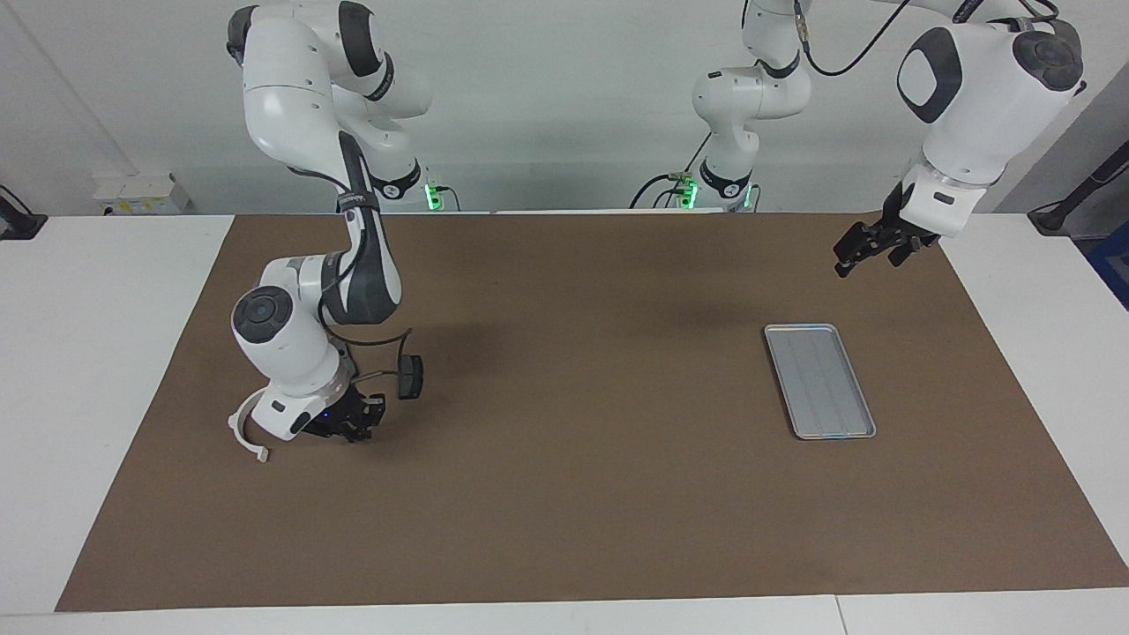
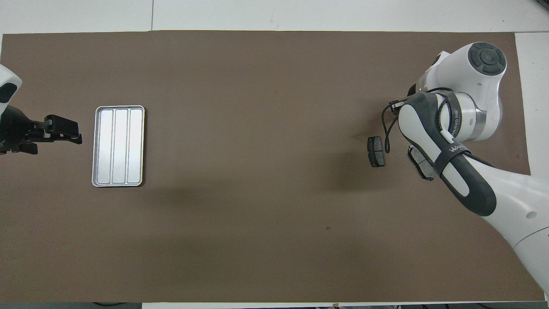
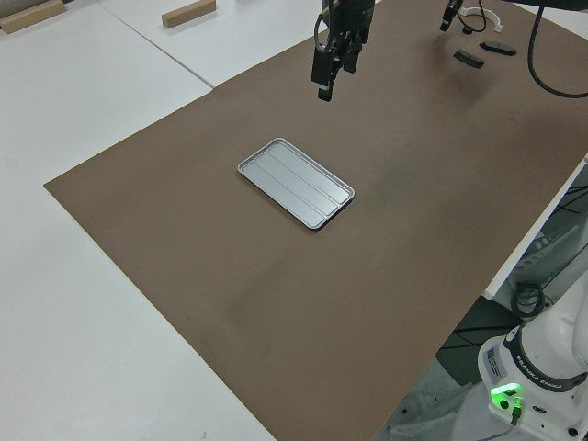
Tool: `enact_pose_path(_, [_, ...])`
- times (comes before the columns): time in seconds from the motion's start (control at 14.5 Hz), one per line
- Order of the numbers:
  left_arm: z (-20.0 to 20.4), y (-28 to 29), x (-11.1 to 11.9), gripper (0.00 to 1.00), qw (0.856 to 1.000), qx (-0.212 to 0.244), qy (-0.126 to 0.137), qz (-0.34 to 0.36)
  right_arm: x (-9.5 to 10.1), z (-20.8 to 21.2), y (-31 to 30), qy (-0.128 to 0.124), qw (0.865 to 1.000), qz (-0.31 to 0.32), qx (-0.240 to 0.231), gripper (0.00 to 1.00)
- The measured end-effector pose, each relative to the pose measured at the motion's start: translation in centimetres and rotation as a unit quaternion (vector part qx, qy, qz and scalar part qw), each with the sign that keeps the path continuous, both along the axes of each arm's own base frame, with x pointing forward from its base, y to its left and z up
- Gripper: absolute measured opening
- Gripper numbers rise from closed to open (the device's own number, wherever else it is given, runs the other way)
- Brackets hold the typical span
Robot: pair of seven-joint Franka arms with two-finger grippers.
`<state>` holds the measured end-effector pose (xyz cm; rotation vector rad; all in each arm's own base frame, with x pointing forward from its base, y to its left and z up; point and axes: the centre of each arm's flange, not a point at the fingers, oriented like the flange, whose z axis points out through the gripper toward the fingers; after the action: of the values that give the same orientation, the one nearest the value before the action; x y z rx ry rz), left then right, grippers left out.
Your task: Place bearing gear from tray to pile
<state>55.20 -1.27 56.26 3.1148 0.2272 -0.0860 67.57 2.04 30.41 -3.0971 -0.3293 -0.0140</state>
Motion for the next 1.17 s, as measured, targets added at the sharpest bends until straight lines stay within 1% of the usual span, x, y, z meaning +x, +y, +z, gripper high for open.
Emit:
enact_pose_path(0.41, [0.0, -0.1, 0.0, 1.0, 1.0, 0.0, -0.001, 0.0, -1.9, -0.3, 0.8, 0.015, 1.0, 0.007, 0.002, 0.25])
enact_pose_path(0.83, [0.0, -0.1, 0.0, 1.0, 1.0, 0.0, -0.001, 0.0, -3.0, -1.3, 1.1, 0.028, 1.0, 0.009, 0.002, 0.25])
enact_pose_path(1.17, [0.1, -0.1, 0.0, 1.0, 1.0, 0.0, -0.001, 0.0, -3.3, -1.5, 1.1, 0.023, 1.0, 0.008, 0.002, 0.25])
